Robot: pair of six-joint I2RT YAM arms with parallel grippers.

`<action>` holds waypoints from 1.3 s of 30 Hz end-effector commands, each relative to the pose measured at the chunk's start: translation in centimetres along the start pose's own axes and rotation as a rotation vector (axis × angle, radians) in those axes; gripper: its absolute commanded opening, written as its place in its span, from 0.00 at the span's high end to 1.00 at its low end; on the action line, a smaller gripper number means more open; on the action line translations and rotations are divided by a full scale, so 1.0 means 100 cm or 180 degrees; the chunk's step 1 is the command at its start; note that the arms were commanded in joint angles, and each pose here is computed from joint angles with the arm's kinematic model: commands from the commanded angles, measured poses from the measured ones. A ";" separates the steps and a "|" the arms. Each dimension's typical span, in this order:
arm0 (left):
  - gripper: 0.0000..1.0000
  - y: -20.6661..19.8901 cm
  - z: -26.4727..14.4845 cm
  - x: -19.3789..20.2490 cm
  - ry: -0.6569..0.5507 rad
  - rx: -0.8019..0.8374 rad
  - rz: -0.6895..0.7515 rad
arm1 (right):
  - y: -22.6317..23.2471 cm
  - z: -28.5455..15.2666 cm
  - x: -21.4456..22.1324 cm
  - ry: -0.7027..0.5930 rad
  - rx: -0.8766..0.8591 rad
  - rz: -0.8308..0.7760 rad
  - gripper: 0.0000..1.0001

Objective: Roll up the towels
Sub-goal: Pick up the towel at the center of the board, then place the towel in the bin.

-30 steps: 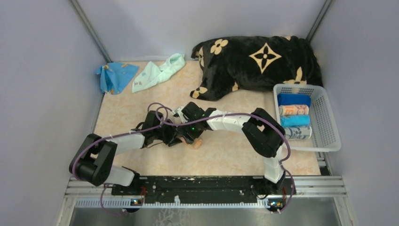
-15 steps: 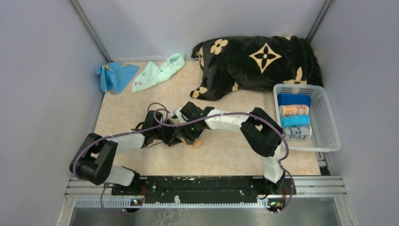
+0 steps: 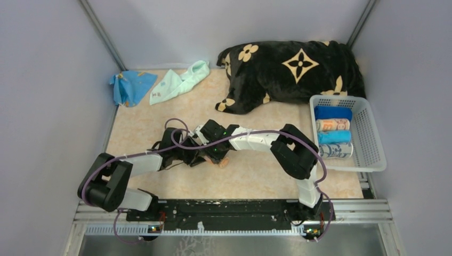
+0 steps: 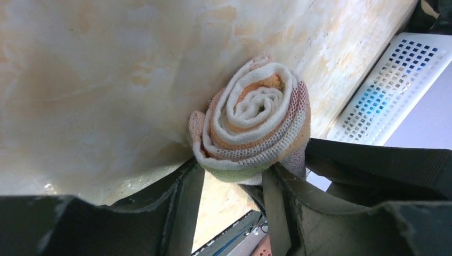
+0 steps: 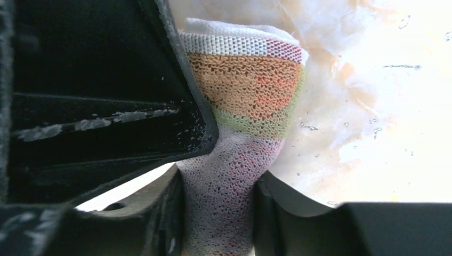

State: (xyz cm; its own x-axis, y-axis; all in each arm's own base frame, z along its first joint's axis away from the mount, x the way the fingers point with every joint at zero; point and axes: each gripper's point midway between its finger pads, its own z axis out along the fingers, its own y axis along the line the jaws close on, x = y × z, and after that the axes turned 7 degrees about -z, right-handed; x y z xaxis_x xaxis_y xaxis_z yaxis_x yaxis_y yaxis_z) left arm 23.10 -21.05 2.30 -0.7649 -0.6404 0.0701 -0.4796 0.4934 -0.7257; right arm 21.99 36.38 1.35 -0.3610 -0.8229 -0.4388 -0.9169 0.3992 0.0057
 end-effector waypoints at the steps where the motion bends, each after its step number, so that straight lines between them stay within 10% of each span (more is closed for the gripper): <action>1: 0.43 0.051 -0.001 -0.002 -0.0217 -0.0582 -0.0023 | 0.027 0.037 0.085 0.0833 -0.0058 -0.0025 0.66; 6: 0.33 0.028 -0.021 -0.017 -0.0527 -0.0466 0.0134 | 0.018 0.019 0.084 0.0675 -0.0119 0.0257 0.89; 22: 0.22 -0.039 -0.123 -0.080 -0.1675 -0.0510 0.0821 | -0.086 -0.118 0.066 -0.0494 0.0462 0.1953 0.95; 39: 0.11 -0.113 -0.195 -0.133 -0.2533 -0.0576 0.2234 | -0.186 -0.334 0.221 -0.1102 0.3202 0.4613 1.00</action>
State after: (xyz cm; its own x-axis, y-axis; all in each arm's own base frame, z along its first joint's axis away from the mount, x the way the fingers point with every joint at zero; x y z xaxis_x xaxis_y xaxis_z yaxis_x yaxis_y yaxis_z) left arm 30.28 -7.85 23.46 -0.4420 -0.4322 -0.7860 -0.1667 0.9006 -0.4015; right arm 27.61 3.03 17.82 -0.7057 0.2922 -0.6454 0.2678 0.9534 0.1387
